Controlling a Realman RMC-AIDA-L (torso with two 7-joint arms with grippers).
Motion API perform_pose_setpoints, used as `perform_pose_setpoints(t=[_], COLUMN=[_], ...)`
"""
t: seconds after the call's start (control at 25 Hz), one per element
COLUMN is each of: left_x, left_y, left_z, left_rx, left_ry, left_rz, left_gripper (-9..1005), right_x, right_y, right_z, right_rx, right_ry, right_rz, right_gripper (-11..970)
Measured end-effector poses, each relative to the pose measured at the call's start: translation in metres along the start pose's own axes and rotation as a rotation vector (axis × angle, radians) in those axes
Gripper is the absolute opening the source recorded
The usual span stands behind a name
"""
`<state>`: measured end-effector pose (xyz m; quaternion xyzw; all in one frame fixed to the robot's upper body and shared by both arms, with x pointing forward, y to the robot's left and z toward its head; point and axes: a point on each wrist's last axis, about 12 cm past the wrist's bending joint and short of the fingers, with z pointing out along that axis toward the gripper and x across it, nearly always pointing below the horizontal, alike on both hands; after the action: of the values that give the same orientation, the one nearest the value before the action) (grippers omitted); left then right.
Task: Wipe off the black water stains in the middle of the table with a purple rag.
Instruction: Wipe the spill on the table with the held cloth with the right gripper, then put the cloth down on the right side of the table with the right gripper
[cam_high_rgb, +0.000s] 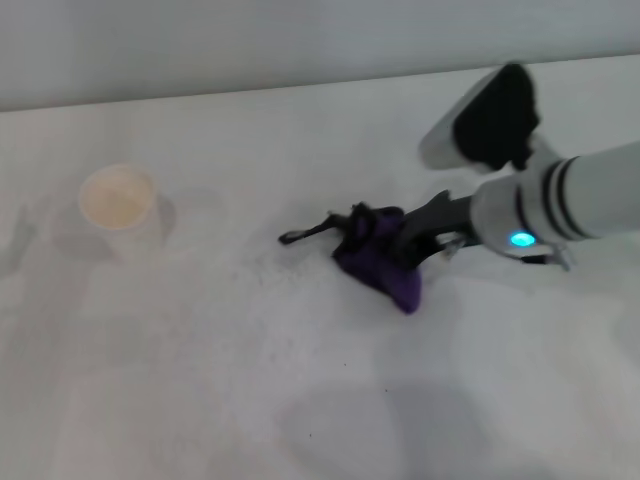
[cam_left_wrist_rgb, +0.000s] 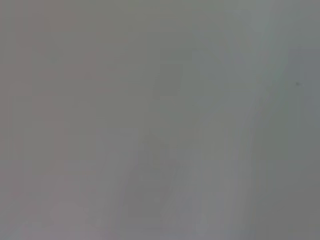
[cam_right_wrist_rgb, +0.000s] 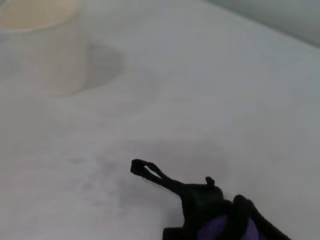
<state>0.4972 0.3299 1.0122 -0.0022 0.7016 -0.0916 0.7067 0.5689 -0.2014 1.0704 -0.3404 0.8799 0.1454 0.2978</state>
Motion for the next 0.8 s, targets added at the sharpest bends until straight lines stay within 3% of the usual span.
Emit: perform_pose_setpoints(t=[0.16,0.32,0.56,0.8], left_x=[-0.001,-0.001,-0.002,-0.004], left_y=[0.001,0.003,0.006,0.003], left_z=[0.000,0.000,-0.001,0.004], left_rx=[-0.006,-0.021,-0.035,-0.027], left_ry=[-0.003,-0.009,-0.013,-0.021], left_rz=[0.000,-0.004,-0.006,-0.006], left_gripper=[885,885,886,885], right_x=[0.010,0.021,0.024,0.027], right_y=[-0.024,-0.037,-0.037,-0.033], right_z=[-0.017,-0.031,-0.037,-0.033], right_rx=[0.046,0.071,0.043,0.014], right_ry=[-0.023,-0.036,-0.031,-0.019], right_rz=[0.080,0.124,0.139,0.086], right_gripper=[105,106,107,108])
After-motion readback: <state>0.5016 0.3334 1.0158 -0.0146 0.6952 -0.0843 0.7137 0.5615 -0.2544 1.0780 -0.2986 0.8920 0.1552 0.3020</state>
